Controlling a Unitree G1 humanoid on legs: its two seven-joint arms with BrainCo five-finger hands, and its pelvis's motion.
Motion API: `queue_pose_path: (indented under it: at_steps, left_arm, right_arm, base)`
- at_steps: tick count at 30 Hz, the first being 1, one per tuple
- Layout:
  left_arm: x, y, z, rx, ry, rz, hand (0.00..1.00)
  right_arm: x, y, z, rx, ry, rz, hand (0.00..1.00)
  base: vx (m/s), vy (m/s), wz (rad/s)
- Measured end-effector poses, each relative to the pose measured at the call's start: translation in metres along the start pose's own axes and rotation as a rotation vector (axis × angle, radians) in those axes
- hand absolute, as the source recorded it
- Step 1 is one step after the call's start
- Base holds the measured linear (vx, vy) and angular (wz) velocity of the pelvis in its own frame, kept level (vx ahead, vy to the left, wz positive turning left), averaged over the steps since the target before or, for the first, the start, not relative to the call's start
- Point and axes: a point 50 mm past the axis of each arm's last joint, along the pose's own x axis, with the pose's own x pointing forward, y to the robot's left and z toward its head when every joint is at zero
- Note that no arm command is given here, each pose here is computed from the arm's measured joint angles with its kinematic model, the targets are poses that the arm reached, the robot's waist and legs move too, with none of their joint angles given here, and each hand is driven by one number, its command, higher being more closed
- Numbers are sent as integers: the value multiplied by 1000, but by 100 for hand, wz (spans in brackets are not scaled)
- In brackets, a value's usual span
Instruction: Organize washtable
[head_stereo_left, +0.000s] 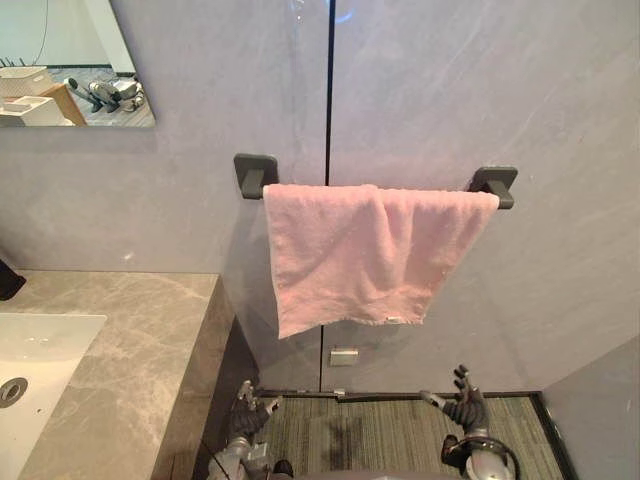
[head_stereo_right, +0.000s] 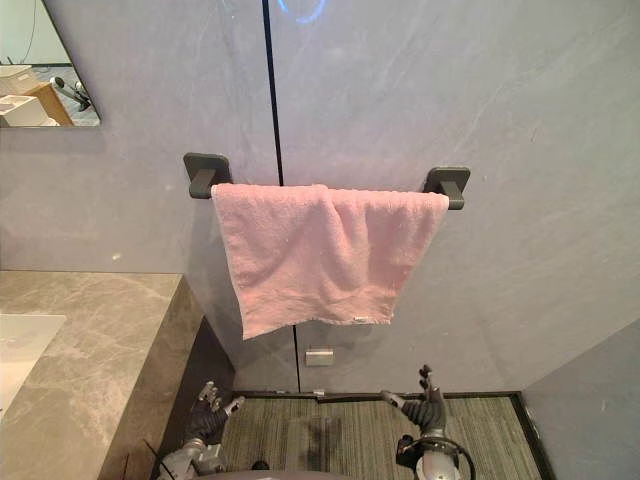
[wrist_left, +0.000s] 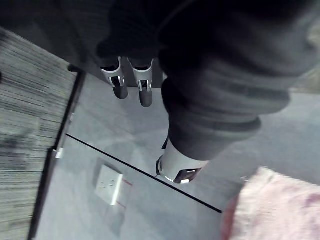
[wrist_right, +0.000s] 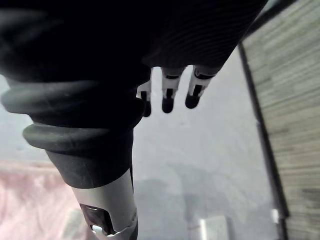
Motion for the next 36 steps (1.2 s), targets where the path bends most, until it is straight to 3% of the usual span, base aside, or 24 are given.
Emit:
queue_pose_path:
  at_steps: [9,19,30,36]
  left_arm:
    - [13,3,-10,87,73,46,0]
    - [40,4,15,192,30,84,0]
    - [40,3,6,162,63,143,0]
    - [42,-4,5,180,74,120,0]
  right_arm:
    - [0,7,-25,-23,128,25,0]
    - [23,28,4,-52,41,99,0]
    - [37,44,31,-155,-55,180,0]
    - [43,20,27,-177,-24,83,0]
  base:
    - [15,0,-5]
    - [66,-1,7]
    - [-157,-393,39]
    - [-216,-230,64]
